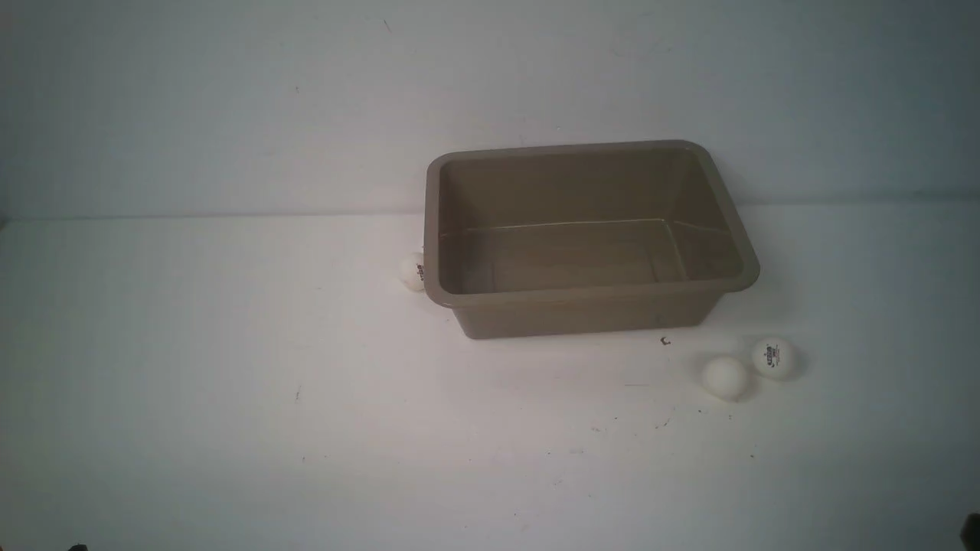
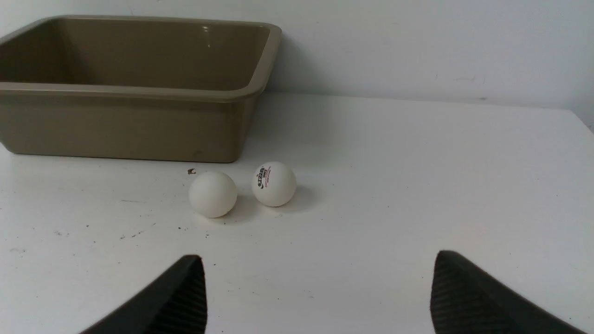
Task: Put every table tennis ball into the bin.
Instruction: Use the right arm to clamp the table tennis ball closest to it
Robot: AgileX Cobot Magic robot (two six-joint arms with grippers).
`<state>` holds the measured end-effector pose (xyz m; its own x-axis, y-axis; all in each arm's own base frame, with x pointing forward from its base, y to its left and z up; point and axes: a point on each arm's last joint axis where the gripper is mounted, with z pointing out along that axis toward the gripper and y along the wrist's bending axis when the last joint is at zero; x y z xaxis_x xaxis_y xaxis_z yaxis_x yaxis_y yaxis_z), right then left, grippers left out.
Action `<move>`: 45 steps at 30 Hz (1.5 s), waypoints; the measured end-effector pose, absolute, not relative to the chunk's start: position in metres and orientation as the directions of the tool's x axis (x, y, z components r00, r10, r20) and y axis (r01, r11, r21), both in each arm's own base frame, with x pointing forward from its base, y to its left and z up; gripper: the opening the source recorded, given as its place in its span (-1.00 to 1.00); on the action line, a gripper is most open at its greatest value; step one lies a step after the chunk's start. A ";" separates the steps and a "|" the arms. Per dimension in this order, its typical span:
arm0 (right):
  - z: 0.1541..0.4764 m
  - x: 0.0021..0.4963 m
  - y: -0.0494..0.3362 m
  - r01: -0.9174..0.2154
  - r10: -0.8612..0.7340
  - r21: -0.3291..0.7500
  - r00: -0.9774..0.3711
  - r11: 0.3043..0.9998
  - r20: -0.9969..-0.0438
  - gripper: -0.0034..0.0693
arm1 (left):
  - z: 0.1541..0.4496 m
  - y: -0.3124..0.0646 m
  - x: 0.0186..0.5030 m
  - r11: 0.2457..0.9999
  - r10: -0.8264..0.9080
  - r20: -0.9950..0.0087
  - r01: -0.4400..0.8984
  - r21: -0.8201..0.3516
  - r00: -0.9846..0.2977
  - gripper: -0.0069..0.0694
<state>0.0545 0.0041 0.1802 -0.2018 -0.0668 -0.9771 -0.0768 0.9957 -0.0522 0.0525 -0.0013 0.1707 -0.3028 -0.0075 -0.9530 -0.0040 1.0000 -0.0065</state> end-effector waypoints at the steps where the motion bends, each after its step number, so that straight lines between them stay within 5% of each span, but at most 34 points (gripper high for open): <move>1: 0.180 0.054 0.004 -0.077 -0.067 -0.052 -0.202 0.996 -0.977 0.71 | 0.171 -0.001 0.053 1.000 -0.007 -0.953 -0.004 -0.007 -0.303 0.21; 45: 0.181 0.055 0.004 -0.072 -0.033 -0.020 -0.191 0.997 -0.981 0.71 | 0.171 -0.001 0.053 1.000 -0.007 -0.953 -0.004 -0.007 -0.303 0.21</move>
<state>0.0547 0.0043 0.1813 -0.1912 -0.0331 -0.9810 -0.0719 0.9972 -0.0196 0.0525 -0.0013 0.1707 -0.3028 -0.0075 -0.9530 -0.0040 1.0000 -0.0065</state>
